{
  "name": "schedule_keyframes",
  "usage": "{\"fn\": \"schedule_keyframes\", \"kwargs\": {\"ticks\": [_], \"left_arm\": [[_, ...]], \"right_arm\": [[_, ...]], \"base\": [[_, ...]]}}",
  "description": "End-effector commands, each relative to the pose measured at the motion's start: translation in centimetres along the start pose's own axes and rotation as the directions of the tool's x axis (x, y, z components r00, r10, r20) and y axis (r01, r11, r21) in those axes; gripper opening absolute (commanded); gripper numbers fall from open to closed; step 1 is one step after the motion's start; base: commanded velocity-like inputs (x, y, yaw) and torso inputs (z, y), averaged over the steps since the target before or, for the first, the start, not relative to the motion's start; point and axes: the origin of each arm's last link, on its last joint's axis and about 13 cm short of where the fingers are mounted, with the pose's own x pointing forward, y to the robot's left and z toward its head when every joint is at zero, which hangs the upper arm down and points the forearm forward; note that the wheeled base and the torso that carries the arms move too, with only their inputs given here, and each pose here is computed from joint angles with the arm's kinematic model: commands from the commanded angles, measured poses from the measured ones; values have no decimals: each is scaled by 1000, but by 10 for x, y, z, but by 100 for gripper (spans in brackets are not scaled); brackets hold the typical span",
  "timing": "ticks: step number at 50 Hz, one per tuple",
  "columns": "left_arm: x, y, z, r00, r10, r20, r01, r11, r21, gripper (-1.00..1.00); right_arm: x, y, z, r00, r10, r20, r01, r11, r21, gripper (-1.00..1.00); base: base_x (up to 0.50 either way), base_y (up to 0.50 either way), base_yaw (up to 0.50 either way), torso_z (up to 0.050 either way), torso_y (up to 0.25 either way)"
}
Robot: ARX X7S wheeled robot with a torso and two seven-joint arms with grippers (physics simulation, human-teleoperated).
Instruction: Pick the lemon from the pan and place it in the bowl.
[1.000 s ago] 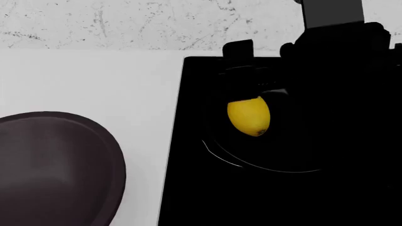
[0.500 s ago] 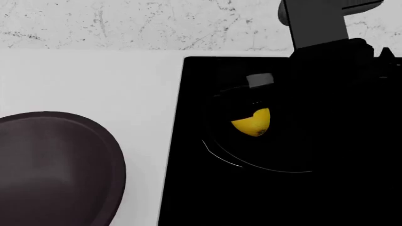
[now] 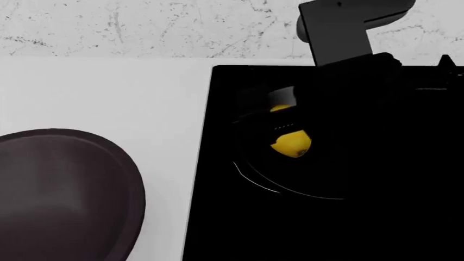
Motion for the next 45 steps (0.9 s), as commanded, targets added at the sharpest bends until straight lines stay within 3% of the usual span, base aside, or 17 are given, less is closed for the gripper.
{"fn": "schedule_keyframes", "kwargs": {"ticks": [1,30,45], "left_arm": [[2,-3,-1,1000,-5,-6,5,1000,4,100],[2,2,-12,1000,9,-26,-9,1000,-1,100],[8,-4,-20,999,-10,-47,10,1000,-5,100]], "right_arm": [[9,0,-5,1000,14,-18,-14,1000,6,100],[25,-3,-17,998,6,-61,-4,1000,23,100],[37,-3,-25,996,10,-88,-8,1000,24,100]], "base": [[0,0,0,0,0],[0,0,0,0,0],[0,0,0,0,0]]}}
